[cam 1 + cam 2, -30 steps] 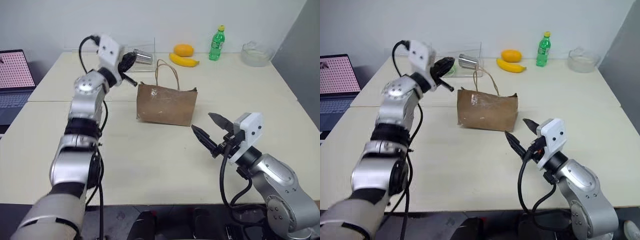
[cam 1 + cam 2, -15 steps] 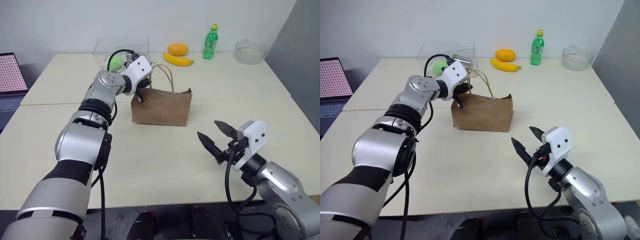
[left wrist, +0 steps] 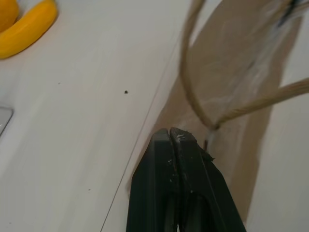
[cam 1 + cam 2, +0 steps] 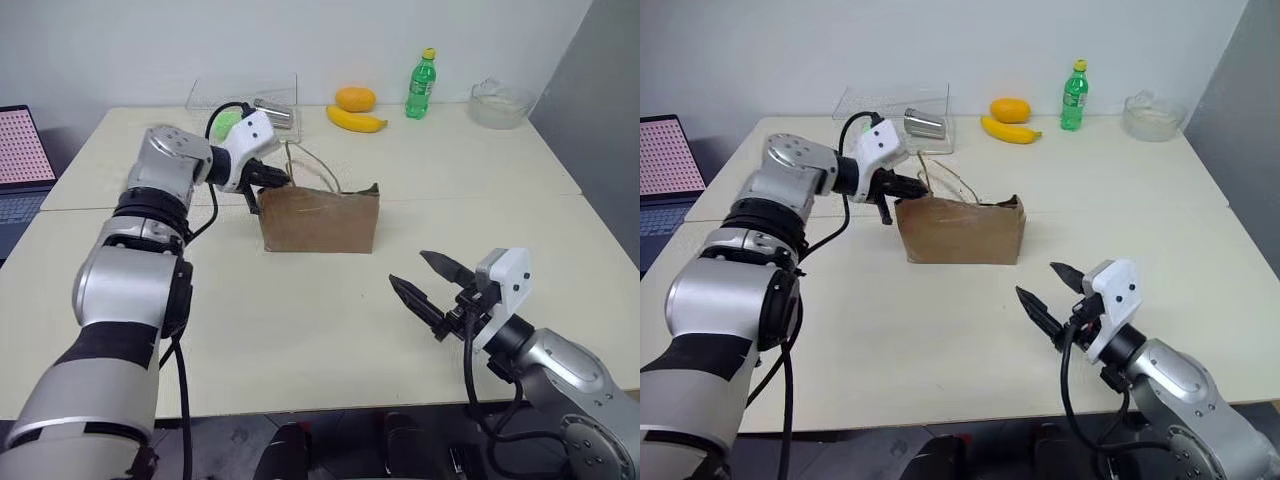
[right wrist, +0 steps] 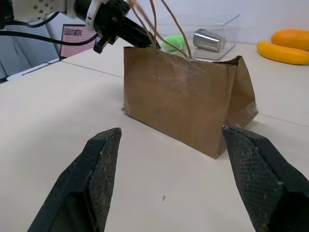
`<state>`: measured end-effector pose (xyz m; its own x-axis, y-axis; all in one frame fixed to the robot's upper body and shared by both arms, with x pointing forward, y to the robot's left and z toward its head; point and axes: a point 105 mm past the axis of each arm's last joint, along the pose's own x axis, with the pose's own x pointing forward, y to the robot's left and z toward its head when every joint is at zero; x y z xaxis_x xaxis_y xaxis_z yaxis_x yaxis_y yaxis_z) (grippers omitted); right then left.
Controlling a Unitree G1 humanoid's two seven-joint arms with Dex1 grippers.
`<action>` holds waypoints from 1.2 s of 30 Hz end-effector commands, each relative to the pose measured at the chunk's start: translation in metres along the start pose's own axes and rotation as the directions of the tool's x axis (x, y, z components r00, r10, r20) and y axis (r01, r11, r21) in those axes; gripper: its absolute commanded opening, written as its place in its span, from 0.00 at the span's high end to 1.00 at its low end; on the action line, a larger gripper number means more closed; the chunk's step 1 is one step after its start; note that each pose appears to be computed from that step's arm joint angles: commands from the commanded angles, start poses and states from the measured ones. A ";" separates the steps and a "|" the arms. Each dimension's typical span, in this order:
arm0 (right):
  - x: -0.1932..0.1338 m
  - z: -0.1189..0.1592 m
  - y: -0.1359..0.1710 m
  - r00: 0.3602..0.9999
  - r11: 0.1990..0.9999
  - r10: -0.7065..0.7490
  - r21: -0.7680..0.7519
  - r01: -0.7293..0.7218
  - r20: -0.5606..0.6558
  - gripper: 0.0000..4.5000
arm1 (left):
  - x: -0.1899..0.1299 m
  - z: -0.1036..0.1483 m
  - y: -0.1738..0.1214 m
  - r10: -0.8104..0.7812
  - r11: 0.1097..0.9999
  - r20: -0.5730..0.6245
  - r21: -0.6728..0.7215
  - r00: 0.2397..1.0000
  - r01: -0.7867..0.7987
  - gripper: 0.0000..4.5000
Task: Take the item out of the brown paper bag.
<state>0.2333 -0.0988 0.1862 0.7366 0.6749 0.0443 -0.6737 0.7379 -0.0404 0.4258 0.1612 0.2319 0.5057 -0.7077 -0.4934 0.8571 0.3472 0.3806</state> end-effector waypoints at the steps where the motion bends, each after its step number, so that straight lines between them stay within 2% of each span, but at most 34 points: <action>1: 0.000 0.019 0.015 0.995 0.996 0.076 -0.047 -0.072 0.070 0.22 | -0.014 0.004 -0.012 -0.077 0.997 0.040 -0.024 0.996 0.078 1.00; 10: 0.008 0.018 0.015 0.990 0.991 0.129 -0.035 -0.127 0.064 0.22 | -0.031 -0.028 -0.060 -0.152 0.980 -0.032 -0.137 0.988 0.146 1.00; 16: 0.009 0.016 0.016 0.988 0.989 0.144 -0.034 -0.143 0.057 0.22 | -0.039 -0.016 -0.087 -0.214 0.961 0.014 -0.177 0.977 0.213 1.00; 20: 0.007 0.013 0.017 0.987 0.988 0.154 -0.037 -0.153 0.036 0.22 | -0.051 0.007 -0.130 -0.381 0.891 0.133 -0.212 0.915 0.402 1.00; 22: 0.006 0.012 0.018 0.987 0.987 0.158 -0.035 -0.156 0.031 0.22 | -0.060 -0.003 -0.156 -0.464 0.843 0.112 -0.248 0.878 0.477 1.00; 25: 0.005 0.013 0.019 0.987 0.987 0.161 -0.035 -0.160 0.030 0.22 | -0.061 -0.014 -0.164 -0.446 0.856 0.089 -0.251 0.891 0.453 1.00; 29: 0.004 0.011 0.021 0.984 0.983 0.179 -0.041 -0.178 0.013 0.22 | -0.050 0.004 -0.129 -0.235 0.968 0.184 -0.040 0.954 0.246 1.00; 31: 0.003 0.009 0.024 0.980 0.978 0.200 -0.054 -0.200 -0.008 0.22 | -0.045 0.008 -0.119 -0.162 0.985 0.212 0.087 0.964 0.146 1.00; 34: 0.000 0.002 0.029 0.971 0.969 0.234 -0.067 -0.238 -0.056 0.22 | -0.040 -0.009 -0.131 -0.206 0.932 0.160 0.334 0.965 0.144 0.87; 36: -0.003 -0.002 0.031 0.966 0.965 0.246 -0.072 -0.252 -0.080 0.22 | -0.039 -0.022 -0.141 -0.254 0.874 0.130 0.456 0.958 0.170 0.73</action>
<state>0.2204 -0.0843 0.1729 0.5863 0.8061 -0.0800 -0.8099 0.5811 -0.0794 0.2937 0.1516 0.1839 0.2779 -0.8560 -0.4359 0.8514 0.0094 0.5245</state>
